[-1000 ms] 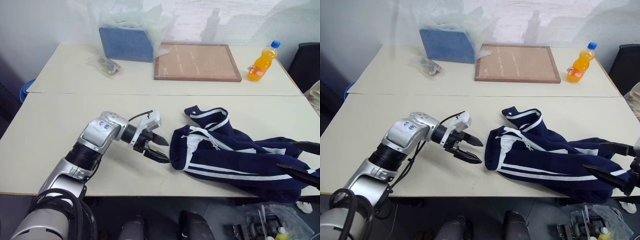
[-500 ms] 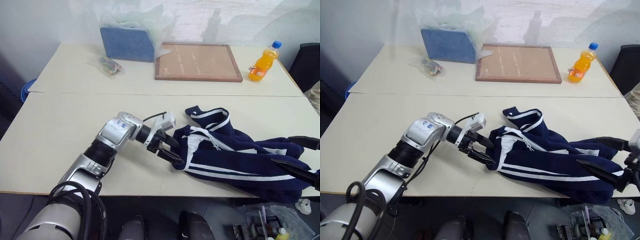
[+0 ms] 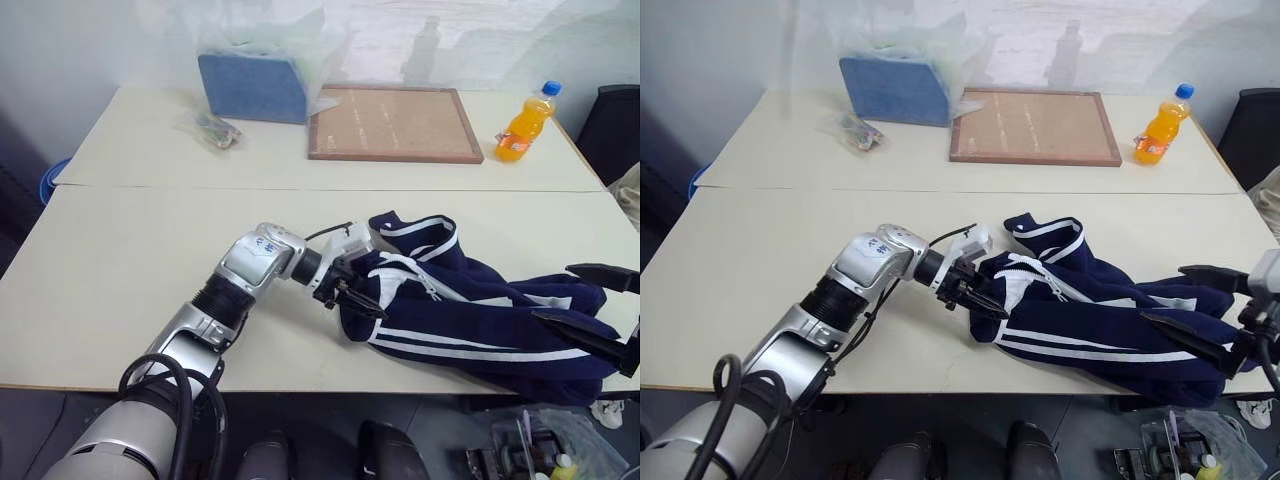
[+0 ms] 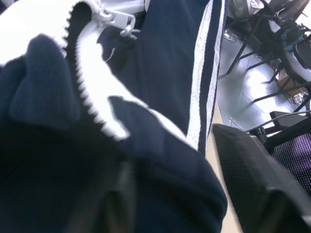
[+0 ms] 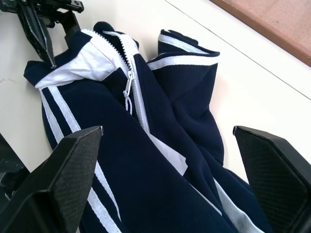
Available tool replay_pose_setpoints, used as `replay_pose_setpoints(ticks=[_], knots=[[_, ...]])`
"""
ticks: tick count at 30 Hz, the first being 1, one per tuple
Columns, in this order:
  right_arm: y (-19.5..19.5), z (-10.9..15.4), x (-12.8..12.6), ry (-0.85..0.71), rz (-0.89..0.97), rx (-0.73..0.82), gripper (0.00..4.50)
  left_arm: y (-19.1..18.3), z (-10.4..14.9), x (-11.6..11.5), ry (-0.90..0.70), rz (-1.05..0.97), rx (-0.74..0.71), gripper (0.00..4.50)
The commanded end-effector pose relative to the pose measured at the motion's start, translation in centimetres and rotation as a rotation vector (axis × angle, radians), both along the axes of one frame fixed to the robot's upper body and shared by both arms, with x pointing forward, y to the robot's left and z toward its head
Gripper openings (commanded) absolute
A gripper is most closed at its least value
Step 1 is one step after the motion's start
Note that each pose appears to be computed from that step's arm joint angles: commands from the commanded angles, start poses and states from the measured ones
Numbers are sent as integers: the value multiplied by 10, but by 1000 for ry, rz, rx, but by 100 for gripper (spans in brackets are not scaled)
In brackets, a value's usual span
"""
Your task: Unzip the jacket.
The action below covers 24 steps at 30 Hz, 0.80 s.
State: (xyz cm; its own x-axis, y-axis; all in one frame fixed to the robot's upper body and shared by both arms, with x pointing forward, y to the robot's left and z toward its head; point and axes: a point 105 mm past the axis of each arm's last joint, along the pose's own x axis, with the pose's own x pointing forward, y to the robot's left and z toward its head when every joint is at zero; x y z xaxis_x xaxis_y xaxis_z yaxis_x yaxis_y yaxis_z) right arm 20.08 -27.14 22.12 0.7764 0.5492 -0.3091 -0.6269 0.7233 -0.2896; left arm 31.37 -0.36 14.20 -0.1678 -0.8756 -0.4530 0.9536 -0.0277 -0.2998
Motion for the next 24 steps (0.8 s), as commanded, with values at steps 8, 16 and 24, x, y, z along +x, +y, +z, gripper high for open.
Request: replay_pose_setpoints(ticks=[8,16,24], knots=[[-5,2,-2,-28,-32,-1,450,37,-8,9,80,203,0,5],[-8,2,3,-37,-41,-6,450,33,2,16,50,263,-64,5],[-10,-3,-5,27,2,-34,450,85,0,12,45,322,-14,5]])
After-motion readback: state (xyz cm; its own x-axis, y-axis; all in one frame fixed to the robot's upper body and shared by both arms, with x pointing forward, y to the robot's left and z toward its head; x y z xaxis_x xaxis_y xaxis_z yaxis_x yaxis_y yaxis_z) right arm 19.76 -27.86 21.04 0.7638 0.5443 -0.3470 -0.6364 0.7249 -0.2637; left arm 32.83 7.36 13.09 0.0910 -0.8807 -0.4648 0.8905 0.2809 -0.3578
